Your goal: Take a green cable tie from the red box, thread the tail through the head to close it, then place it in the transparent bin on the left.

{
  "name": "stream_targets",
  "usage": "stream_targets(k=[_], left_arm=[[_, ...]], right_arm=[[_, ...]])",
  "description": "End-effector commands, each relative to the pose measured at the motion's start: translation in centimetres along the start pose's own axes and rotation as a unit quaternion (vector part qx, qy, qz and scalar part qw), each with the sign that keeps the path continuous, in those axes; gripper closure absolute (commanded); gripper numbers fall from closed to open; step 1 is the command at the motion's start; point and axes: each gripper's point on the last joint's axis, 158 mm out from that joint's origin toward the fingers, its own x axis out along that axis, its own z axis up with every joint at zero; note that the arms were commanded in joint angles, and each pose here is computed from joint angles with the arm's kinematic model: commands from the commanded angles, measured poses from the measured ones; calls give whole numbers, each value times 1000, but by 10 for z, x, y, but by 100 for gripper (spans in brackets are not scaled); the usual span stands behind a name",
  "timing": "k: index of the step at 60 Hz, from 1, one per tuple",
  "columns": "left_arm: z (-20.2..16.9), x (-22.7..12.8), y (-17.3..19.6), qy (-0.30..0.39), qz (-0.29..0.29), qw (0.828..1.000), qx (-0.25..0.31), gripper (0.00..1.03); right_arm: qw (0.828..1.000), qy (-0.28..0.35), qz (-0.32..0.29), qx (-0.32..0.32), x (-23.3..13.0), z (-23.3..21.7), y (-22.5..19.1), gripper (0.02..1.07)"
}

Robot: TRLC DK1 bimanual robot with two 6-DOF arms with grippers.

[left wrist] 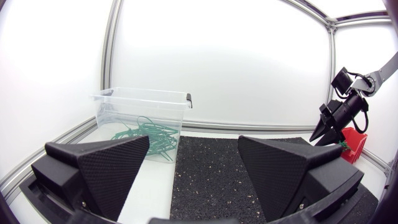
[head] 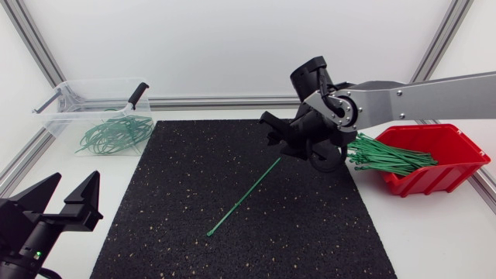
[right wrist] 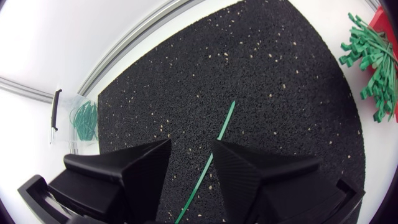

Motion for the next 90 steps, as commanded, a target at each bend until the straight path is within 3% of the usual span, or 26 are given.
stream_targets(k=[1,4,13,18,25,32,41,46,48,51,52,53,57,59,61,67,74,77,81,90], left_arm=[[-23,2,0,26,-2,1000,5,4],[-23,2,0,26,-2,1000,5,4],[-23,2,0,26,-2,1000,5,4],[-23,2,0,26,-2,1000,5,4],[-23,2,0,27,-2,1000,5,4],[-23,2,0,27,-3,1000,5,4],[-23,2,0,27,-2,1000,5,4],[-23,2,0,27,-3,1000,5,4],[-23,2,0,27,-4,1000,5,4],[-23,2,0,27,-4,1000,5,4],[-23,2,0,27,-4,1000,5,4],[-23,2,-1,27,-5,1000,5,4],[-23,2,-1,27,-5,1000,5,4],[-23,2,-1,27,-5,1000,5,4],[-23,2,-1,27,-5,1000,5,4],[-23,2,-1,26,-5,1000,5,4],[-23,2,-1,27,-5,1000,5,4],[-23,2,-1,27,-5,1000,5,4],[-23,2,-1,27,-5,1000,5,4],[-23,2,-1,27,-5,1000,5,4]], right_arm=[[999,-22,3,-37,-19,11,1,27],[998,-21,-5,-58,-25,14,0,26],[985,1,-50,-163,-43,16,0,7],[973,13,-69,-218,-48,14,1,7],[940,82,-104,-316,-45,-8,-5,7],[922,135,-114,-344,-43,-23,-10,7],[899,145,-92,-402,-44,-28,-1,7],[858,165,-77,-480,-42,-42,9,7],[811,172,-61,-556,-39,-50,21,7],[778,200,-73,-591,-38,-59,14,17],[761,214,-70,-608,-36,-65,12,25],[760,219,-68,-608,-35,-66,13,31],[761,231,-71,-602,-33,-68,12,31],[756,230,-69,-609,-33,-71,15,25],[751,232,-66,-615,-34,-76,20,8],[723,243,-49,-644,-38,-91,30,7],[678,259,-22,-687,-39,-110,39,7],[649,274,-10,-709,-38,-123,37,7],[629,283,-5,-724,-34,-131,35,7],[536,306,16,-787,-32,-165,25,7]])
